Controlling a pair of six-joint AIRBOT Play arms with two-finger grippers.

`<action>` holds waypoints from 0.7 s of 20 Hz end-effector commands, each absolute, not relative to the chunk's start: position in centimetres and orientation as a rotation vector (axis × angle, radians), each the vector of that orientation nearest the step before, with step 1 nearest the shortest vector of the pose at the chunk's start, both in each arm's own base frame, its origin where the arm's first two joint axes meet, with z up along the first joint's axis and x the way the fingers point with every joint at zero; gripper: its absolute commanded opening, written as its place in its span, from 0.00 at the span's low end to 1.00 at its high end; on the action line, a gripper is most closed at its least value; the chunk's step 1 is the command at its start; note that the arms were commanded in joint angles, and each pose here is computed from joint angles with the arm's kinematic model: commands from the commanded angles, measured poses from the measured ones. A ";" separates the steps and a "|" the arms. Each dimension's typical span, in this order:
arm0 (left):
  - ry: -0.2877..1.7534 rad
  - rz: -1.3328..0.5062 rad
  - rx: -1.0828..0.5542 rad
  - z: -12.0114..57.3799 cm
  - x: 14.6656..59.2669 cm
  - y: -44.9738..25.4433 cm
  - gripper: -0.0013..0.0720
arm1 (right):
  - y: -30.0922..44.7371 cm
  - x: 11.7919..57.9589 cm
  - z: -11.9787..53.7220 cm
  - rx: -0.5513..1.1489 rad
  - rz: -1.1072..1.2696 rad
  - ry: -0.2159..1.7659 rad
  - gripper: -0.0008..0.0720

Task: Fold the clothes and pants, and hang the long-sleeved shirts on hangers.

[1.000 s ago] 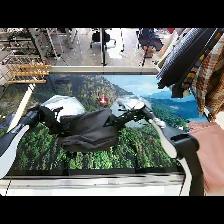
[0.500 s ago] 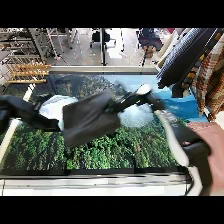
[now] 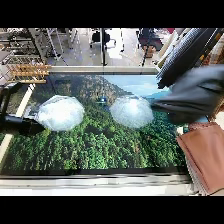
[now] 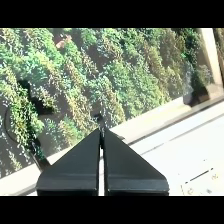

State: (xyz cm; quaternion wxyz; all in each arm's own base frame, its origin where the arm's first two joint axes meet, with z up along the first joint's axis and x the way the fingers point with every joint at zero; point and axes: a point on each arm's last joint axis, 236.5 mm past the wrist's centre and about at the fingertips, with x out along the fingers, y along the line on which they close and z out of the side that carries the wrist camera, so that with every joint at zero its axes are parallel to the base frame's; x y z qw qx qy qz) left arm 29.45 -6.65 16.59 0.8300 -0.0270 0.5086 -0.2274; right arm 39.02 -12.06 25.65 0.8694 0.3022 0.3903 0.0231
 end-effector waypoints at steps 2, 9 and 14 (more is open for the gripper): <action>1.062 -0.476 -0.057 16.8 29.6 -6.6 0.04 | -25.8 25.6 19.7 0.738 -0.440 0.908 0.06; 1.071 -0.475 -0.062 16.5 29.9 -6.5 0.04 | -26.7 11.9 4.2 0.896 -0.720 1.315 0.10; 1.051 -0.463 -0.024 16.5 30.4 -5.9 0.04 | -27.8 5.8 3.5 0.798 -0.876 1.526 0.98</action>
